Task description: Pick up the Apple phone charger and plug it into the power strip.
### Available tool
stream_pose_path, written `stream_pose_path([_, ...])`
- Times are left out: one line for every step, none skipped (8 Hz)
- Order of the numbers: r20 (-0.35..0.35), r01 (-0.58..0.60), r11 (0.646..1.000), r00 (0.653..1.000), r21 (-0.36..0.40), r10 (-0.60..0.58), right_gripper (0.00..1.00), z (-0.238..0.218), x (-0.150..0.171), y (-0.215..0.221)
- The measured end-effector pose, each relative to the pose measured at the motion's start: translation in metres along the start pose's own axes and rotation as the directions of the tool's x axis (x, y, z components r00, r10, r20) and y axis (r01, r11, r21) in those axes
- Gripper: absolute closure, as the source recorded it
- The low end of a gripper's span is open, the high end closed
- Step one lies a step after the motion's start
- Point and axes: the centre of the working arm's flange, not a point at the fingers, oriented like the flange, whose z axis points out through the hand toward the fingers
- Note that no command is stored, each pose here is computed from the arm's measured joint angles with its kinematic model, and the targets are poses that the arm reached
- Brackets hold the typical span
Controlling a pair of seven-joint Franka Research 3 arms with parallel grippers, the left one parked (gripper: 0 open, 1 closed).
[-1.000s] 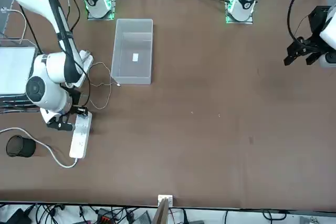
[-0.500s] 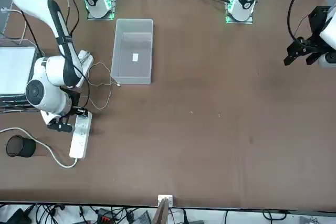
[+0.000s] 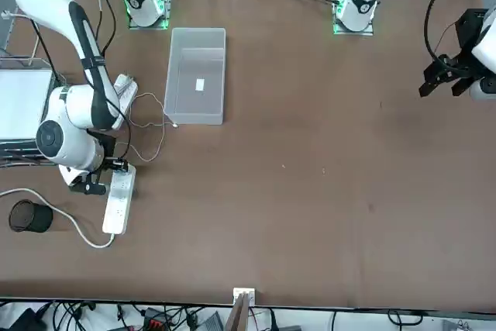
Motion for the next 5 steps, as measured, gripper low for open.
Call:
stream_pose_path([-0.009, 0.000, 1.000, 1.000, 0.002, 0.000, 0.64, -0.0008, 0.0010, -0.0004])
stream_pose_path([-0.018, 0.001, 1.000, 1.000, 0.004, -0.001, 0.64, -0.0010, 0.0019, -0.0012])
stream_pose_path([-0.026, 0.001, 1.000, 1.000, 0.006, -0.001, 0.64, 0.0001, 0.0029, -0.0017])
stream_pose_path([-0.025, 0.002, 1.000, 1.000, 0.006, -0.001, 0.64, 0.0026, 0.0031, -0.0019])
stream_pose_path([-0.022, 0.002, 1.000, 1.000, 0.006, -0.002, 0.64, 0.0043, 0.0029, -0.0020])
